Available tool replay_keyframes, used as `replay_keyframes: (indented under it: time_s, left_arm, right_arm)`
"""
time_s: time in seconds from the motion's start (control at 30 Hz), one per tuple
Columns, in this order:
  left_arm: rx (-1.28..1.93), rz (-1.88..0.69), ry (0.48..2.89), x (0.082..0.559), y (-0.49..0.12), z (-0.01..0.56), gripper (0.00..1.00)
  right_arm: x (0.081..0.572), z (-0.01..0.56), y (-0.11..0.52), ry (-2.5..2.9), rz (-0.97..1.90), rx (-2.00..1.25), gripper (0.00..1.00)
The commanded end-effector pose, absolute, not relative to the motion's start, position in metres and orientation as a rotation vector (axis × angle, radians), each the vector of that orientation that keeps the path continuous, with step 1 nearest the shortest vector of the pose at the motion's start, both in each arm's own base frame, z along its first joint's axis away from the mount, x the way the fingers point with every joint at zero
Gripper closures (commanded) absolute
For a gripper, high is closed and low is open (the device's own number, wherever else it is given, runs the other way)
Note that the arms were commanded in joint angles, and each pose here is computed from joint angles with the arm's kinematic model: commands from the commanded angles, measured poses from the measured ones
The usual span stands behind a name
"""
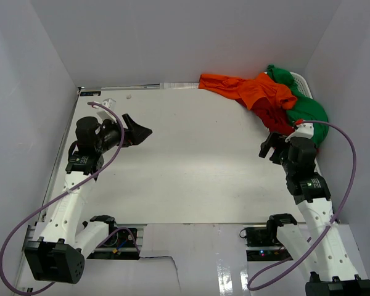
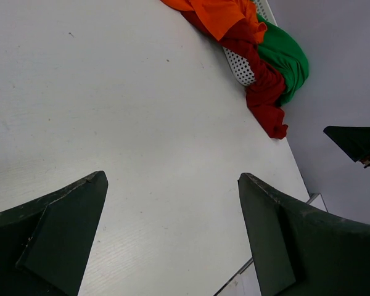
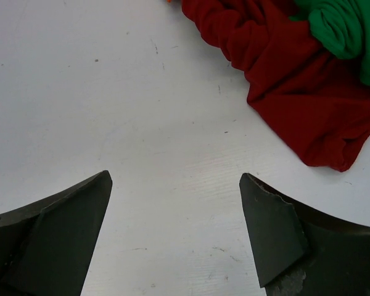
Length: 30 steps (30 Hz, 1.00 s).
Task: Fold and stack the t-shirts
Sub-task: Grab crumpled tshirt from bin with the right arm
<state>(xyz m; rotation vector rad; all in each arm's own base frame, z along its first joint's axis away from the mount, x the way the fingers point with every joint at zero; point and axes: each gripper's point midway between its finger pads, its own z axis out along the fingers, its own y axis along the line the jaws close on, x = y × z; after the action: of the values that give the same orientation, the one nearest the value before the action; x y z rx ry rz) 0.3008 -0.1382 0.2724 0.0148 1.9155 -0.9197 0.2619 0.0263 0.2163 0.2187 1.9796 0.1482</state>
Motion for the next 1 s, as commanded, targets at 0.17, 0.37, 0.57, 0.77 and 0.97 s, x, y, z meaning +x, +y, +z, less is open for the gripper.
replay_keyframes:
  time_s: [0.17, 0.37, 0.57, 0.77, 0.97]
  left_arm:
    - [0.051, -0.956, 1.874, 0.296, -0.143, 0.285, 0.02]
    - [0.071, -0.956, 1.863, 0.292, -0.144, 0.287, 0.02]
    - [0.070, -0.944, 1.847, 0.289, -0.142, 0.292, 0.02]
    - [0.069, -0.939, 1.845, 0.288, -0.141, 0.293, 0.02]
    - [0.061, -0.925, 1.834, 0.286, -0.139, 0.297, 0.02]
  right_arm:
    - [0.324, 0.226, 0.008, 1.962, 0.007, 0.331, 0.10]
    - [0.402, 0.240, -0.010, 1.971, -0.073, 0.435, 0.03]
    - [0.469, 0.229, -0.033, 1.943, -0.174, 0.497, 0.02]
    - [0.521, 0.186, -0.047, 1.951, -0.211, 0.502, 0.03]
    - [0.556, 0.149, -0.058, 1.935, -0.267, 0.522, 0.03]
